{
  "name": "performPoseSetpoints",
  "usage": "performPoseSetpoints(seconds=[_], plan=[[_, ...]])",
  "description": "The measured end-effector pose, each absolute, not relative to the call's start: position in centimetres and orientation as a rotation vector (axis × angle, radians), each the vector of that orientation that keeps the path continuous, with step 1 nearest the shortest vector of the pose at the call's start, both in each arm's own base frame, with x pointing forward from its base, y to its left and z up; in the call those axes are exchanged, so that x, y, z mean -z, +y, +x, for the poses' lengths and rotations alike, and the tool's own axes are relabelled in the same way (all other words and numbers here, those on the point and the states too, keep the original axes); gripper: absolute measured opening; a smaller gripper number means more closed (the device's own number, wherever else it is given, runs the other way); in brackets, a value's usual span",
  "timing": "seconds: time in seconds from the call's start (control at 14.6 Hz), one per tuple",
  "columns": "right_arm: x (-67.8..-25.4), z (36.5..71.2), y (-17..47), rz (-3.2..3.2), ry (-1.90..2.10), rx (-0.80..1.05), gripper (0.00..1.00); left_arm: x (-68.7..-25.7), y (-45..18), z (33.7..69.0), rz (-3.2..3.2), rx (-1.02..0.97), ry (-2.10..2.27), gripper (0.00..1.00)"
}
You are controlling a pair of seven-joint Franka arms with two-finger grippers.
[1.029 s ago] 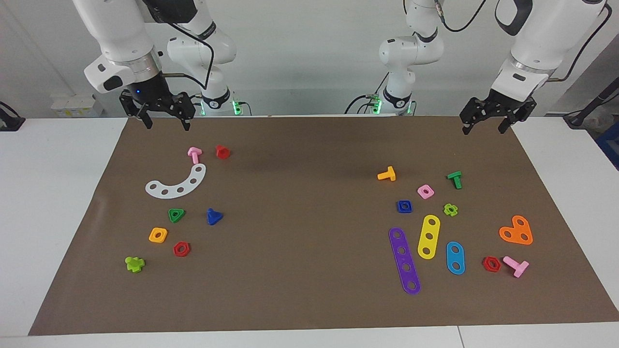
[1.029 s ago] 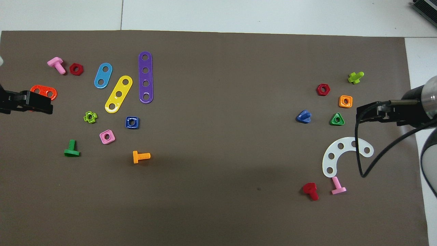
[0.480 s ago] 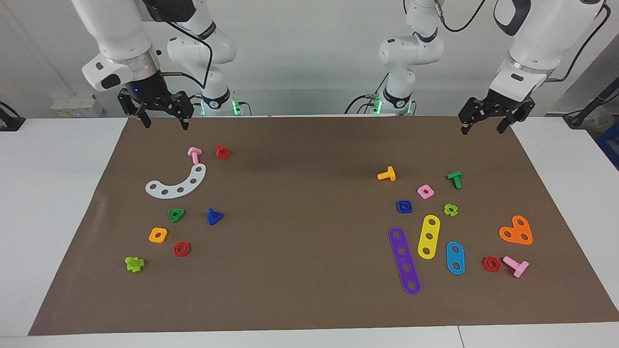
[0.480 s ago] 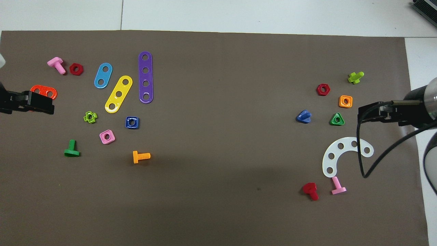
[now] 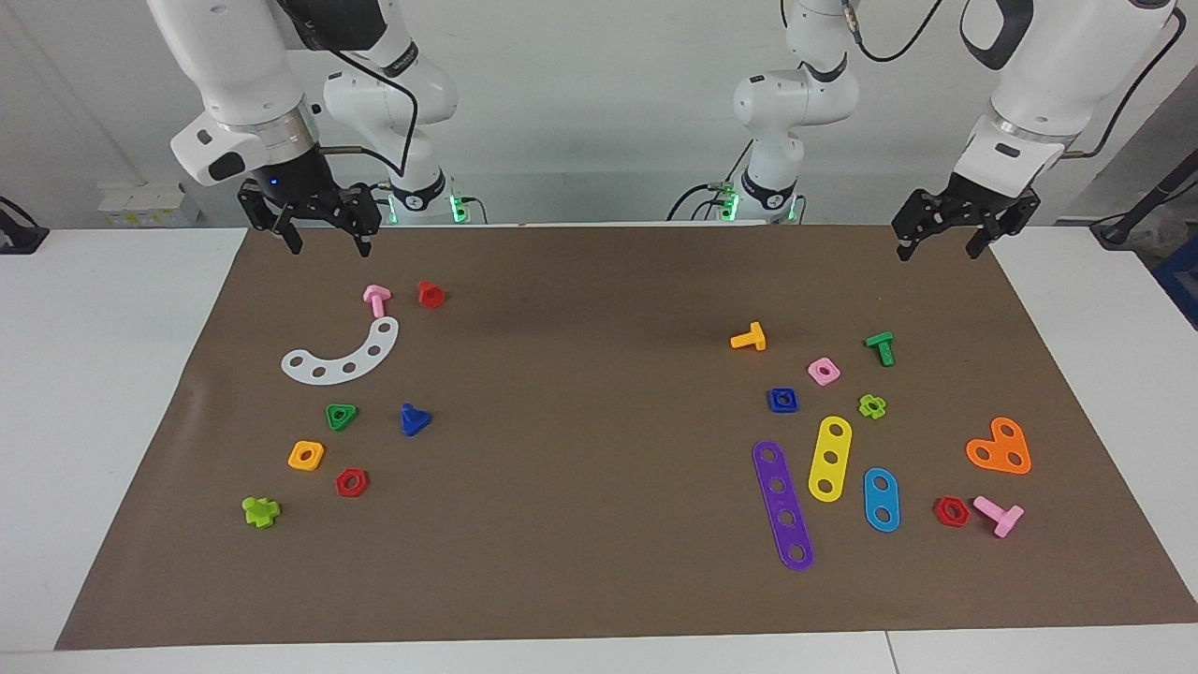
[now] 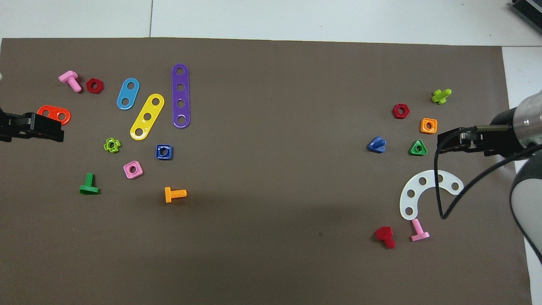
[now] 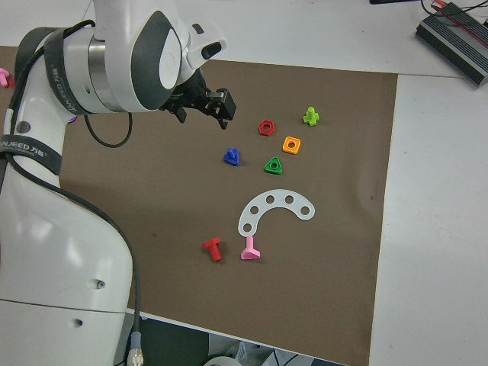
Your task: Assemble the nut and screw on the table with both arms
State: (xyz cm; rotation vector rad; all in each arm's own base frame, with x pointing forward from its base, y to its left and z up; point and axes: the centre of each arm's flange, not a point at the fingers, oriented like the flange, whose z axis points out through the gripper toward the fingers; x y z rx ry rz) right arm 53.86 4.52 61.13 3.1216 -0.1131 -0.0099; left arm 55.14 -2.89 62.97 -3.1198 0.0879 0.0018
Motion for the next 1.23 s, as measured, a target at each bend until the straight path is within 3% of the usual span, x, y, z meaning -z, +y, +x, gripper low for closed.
performPoseSetpoints(seconds=[0.55,1.03,1.23], plan=[[-51.9,56.4,4.8,3.130,-0.107,-0.081,0.93,-62.3,-3.3,55.3,-3.118,0.072,0.100,1.00],[-40.3,59.6,5.6,3.138,-0.075,-0.106,0.91,-60.6,-4.0,55.5,-3.112,0.184,0.134,1.00],[-36.1,60.0,6.8,3.144,-0.043,-0.137,0.85,-58.6,-6.3,55.5,-3.114,0.168,0.175,1.00]])
